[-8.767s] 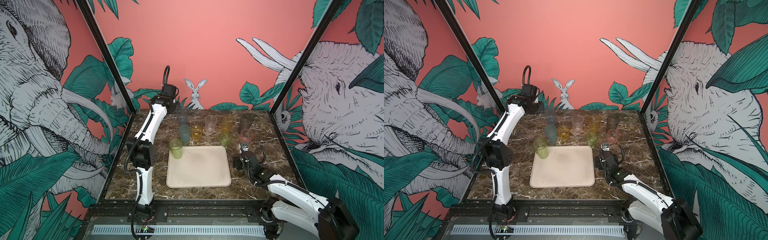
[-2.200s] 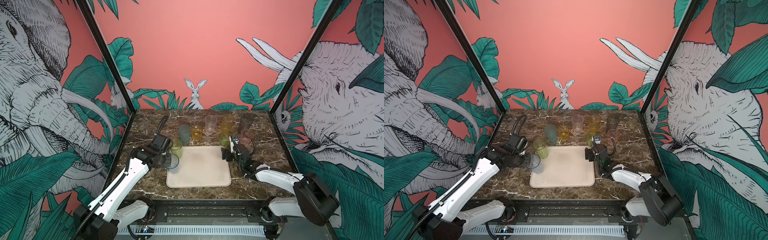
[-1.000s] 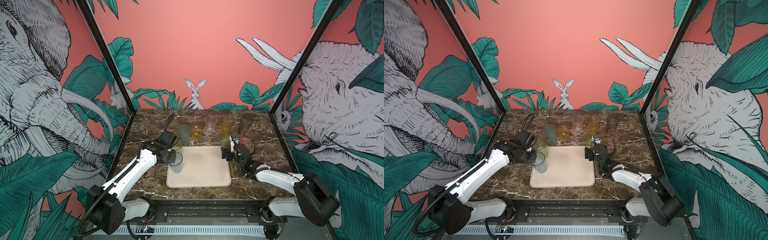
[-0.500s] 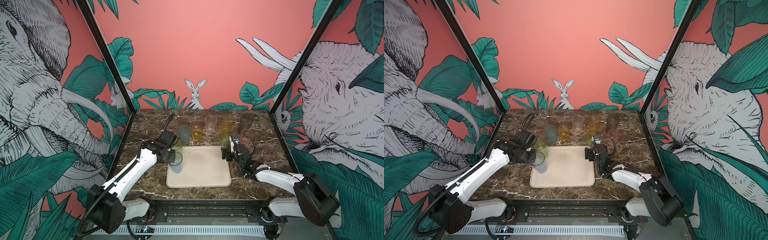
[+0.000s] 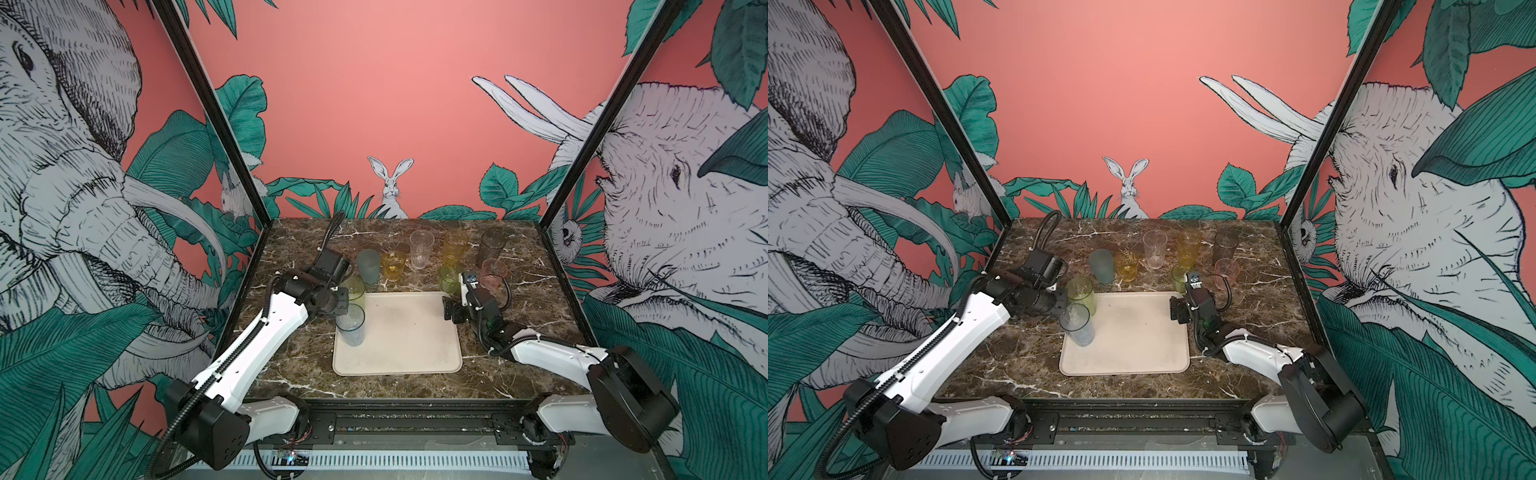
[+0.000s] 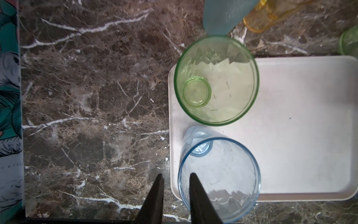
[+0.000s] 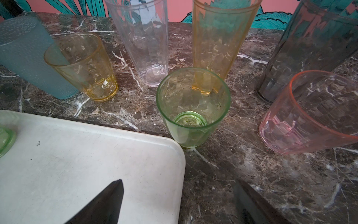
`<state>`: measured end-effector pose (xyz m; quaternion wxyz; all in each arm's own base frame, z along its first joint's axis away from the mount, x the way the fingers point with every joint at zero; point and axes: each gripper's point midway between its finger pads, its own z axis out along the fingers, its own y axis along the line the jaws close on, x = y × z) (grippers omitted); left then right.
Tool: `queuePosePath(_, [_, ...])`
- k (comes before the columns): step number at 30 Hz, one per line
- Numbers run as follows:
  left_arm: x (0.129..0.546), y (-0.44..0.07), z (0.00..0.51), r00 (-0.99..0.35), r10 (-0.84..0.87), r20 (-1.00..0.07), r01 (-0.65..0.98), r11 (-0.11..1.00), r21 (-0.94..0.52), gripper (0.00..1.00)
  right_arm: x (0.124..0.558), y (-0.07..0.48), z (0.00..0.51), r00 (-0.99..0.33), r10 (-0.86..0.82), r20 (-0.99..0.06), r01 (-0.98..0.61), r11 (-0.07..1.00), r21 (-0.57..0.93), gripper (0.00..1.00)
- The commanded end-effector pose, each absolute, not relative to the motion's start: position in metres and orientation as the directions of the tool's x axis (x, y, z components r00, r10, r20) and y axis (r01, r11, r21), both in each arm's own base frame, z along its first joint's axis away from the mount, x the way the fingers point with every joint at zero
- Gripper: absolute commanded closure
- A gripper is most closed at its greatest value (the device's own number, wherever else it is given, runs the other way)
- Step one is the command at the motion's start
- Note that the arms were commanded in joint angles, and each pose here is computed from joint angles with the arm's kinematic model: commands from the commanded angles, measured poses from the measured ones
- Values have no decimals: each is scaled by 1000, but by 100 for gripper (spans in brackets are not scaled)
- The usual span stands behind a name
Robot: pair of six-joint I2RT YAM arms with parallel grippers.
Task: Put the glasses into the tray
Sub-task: 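Hold the blue-rimmed cup on the tray with the left gripper while the right hovers, then open the left gripper and reach it over the tall clear cup farthest away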
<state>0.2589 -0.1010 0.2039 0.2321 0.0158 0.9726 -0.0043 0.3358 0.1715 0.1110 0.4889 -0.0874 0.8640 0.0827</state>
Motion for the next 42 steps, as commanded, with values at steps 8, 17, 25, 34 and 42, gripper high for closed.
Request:
queuePosePath(8, [279, -99, 263, -838, 59, -542, 44, 998, 39, 69, 343, 174, 133, -462, -18, -887, -222, 970, 96, 9])
queuePosePath(17, [320, -141, 291, -805, 18, -593, 89, 992, -90, 68, 338, 164, 147, -435, -30, -900, -209, 976, 69, 9])
queuePosePath(25, [353, -175, 299, -783, 9, -622, 125, 982, -143, 67, 330, 148, 161, -390, -25, -921, -171, 984, 46, 9])
queuePosePath(34, [395, -207, 291, -764, -10, -646, 145, 972, -187, 67, 320, 141, 167, -357, -2, -934, -169, 984, 62, 7])
queuePosePath(42, [441, -254, 265, -772, 22, -635, 177, 967, -181, 66, 322, 144, 166, -371, 3, -929, -177, 981, 73, 7])
